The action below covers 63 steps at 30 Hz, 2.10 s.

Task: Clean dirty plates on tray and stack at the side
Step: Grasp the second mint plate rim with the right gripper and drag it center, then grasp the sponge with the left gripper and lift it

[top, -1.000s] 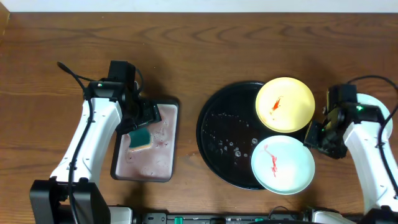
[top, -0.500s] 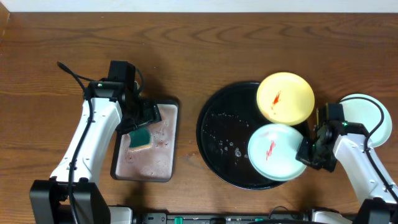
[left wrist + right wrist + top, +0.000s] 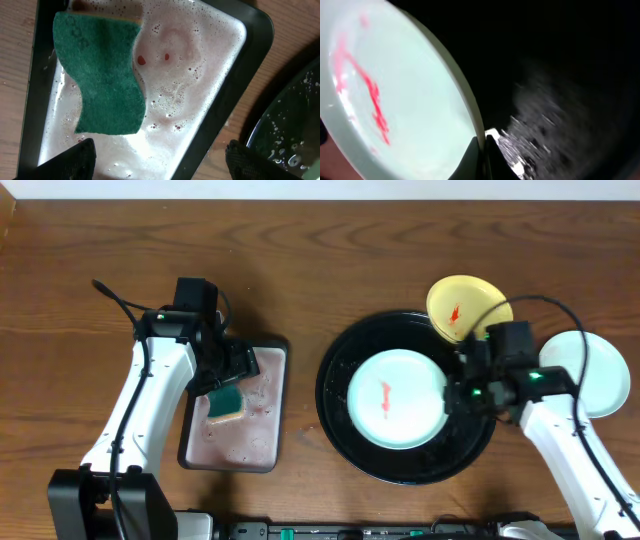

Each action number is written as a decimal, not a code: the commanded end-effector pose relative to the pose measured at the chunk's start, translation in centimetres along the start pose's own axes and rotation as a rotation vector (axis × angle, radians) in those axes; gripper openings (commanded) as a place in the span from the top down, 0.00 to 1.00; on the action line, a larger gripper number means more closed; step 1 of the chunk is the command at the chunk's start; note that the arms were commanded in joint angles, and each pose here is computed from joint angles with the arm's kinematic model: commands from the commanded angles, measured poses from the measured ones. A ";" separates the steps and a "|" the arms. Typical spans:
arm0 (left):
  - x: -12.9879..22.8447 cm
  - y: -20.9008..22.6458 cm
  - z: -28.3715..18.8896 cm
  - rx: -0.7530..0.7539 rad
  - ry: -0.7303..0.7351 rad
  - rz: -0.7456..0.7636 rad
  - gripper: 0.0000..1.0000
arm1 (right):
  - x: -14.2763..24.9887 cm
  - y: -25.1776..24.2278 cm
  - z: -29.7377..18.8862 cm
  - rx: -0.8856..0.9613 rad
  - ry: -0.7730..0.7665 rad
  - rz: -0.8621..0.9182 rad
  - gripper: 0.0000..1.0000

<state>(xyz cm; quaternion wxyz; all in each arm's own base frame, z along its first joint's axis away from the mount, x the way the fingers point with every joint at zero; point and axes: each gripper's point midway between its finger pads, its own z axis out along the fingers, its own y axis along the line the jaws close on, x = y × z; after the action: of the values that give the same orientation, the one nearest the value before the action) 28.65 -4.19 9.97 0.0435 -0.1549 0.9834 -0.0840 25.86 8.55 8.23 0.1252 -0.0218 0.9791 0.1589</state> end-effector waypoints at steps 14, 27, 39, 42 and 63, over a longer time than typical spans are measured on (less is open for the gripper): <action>-0.3 0.0 -0.6 0.000 -0.022 0.009 0.17 | -3.9 -0.6 4.3 0.214 -0.029 -0.203 0.80; -0.9 2.1 0.7 -0.101 -0.069 -0.028 0.31 | -5.2 4.4 -3.1 0.034 -0.149 -0.160 0.60; 0.3 5.4 9.2 -0.183 -0.074 -0.103 0.54 | -3.8 4.4 -2.8 0.020 -0.088 -0.110 0.62; 1.2 6.0 11.3 -0.203 -0.028 -0.113 0.76 | -3.8 4.4 -2.9 0.020 -0.088 -0.110 0.62; -2.3 -1.2 -2.5 0.051 -0.198 0.089 0.93 | -1.6 0.9 0.3 0.125 0.035 0.130 0.72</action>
<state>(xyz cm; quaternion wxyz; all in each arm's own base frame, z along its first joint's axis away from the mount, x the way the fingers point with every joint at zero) 29.65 -3.48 8.67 0.0911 -0.1478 0.9823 -0.0698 27.75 10.67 11.50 0.1396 -0.0032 0.9826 0.1222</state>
